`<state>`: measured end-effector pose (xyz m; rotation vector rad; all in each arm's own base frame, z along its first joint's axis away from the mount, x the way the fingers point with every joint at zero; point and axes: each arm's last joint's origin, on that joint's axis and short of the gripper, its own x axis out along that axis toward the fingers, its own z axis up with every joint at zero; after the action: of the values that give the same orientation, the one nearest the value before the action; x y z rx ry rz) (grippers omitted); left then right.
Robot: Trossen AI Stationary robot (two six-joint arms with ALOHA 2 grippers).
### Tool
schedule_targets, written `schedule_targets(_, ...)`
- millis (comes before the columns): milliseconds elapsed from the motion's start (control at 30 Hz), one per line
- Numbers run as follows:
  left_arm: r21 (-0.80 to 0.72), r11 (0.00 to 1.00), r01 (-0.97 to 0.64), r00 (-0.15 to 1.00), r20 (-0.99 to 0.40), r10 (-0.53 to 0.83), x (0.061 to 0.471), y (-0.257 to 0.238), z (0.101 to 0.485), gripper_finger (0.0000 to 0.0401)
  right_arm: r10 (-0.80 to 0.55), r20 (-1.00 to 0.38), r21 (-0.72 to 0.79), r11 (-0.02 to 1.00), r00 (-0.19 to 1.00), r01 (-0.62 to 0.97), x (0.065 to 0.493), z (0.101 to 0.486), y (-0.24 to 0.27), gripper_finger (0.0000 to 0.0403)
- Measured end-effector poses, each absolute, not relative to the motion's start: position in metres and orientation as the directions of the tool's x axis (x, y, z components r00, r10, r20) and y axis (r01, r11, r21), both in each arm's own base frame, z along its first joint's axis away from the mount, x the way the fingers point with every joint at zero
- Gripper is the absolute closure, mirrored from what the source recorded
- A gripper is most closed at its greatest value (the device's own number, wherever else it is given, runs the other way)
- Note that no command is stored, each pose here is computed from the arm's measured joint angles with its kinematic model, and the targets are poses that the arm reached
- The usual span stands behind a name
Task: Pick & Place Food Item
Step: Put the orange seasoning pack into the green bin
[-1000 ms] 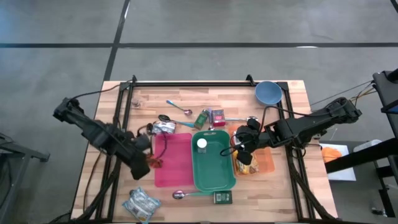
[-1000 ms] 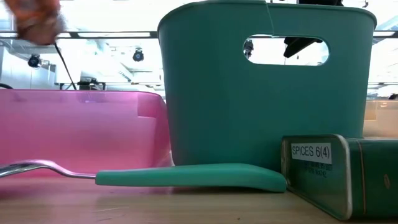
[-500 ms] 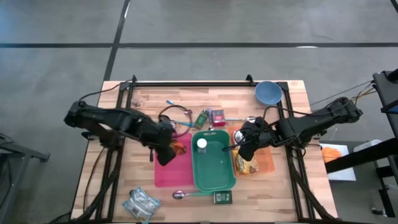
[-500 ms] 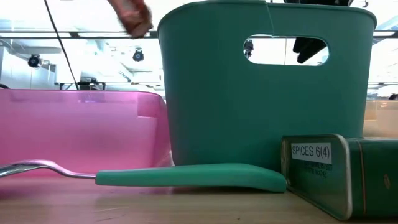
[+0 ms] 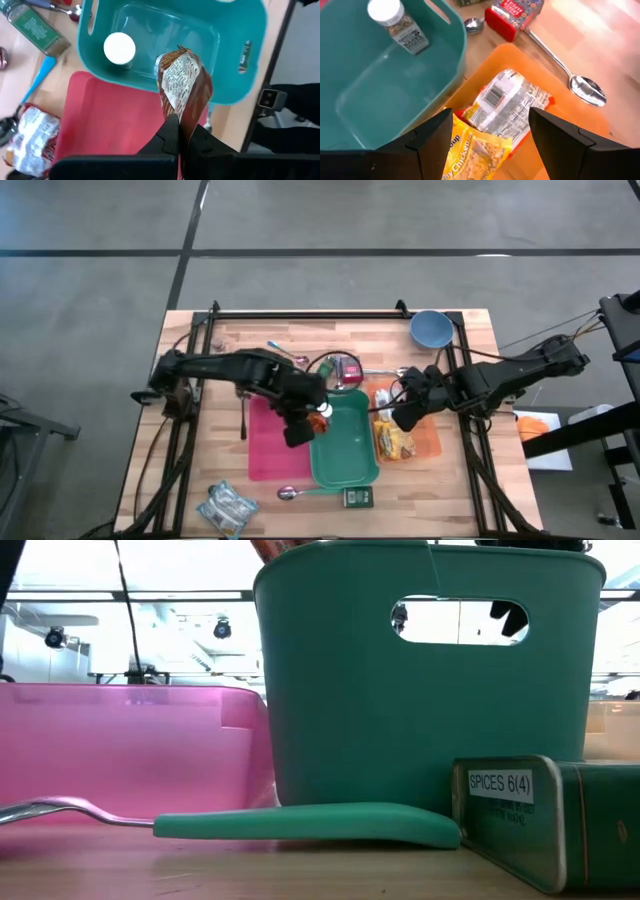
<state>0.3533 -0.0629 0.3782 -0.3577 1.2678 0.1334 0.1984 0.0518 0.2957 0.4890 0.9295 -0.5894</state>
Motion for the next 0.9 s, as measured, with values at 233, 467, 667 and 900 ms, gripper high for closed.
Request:
schedule_targets(233, -0.190, 0.943, -0.273, 0.234, -0.964, -0.127, 0.372, -0.051, 0.356, 0.0401, -0.263, -0.811, 0.197, 0.719, 0.522, 0.667, 0.185, 0.308, 0.047, 0.0144)
schedule_targets(467, -0.235, 0.939, -0.251, 0.210, -0.960, -0.184, 0.388, -0.046, 0.339, 0.0401, -0.281, -0.793, 0.207, 0.710, 0.540, 0.673, 0.182, 0.312, 0.045, 0.0144)
schedule_targets(667, -0.281, 0.934, -0.220, 0.258, -0.940, -0.222, 0.400, -0.046, 0.333, 0.0401, -0.287, -0.801, 0.195, 0.705, 0.525, 0.682, 0.185, 0.309, 0.046, 0.0144)
schedule_targets(900, -0.276, 0.933, -0.231, 0.244, -0.945, -0.219, 0.405, -0.046, 0.324, 0.0401, -0.333, -0.782, 0.215, 0.648, 0.526, 0.731, 0.182, 0.311, 0.044, 0.0144)
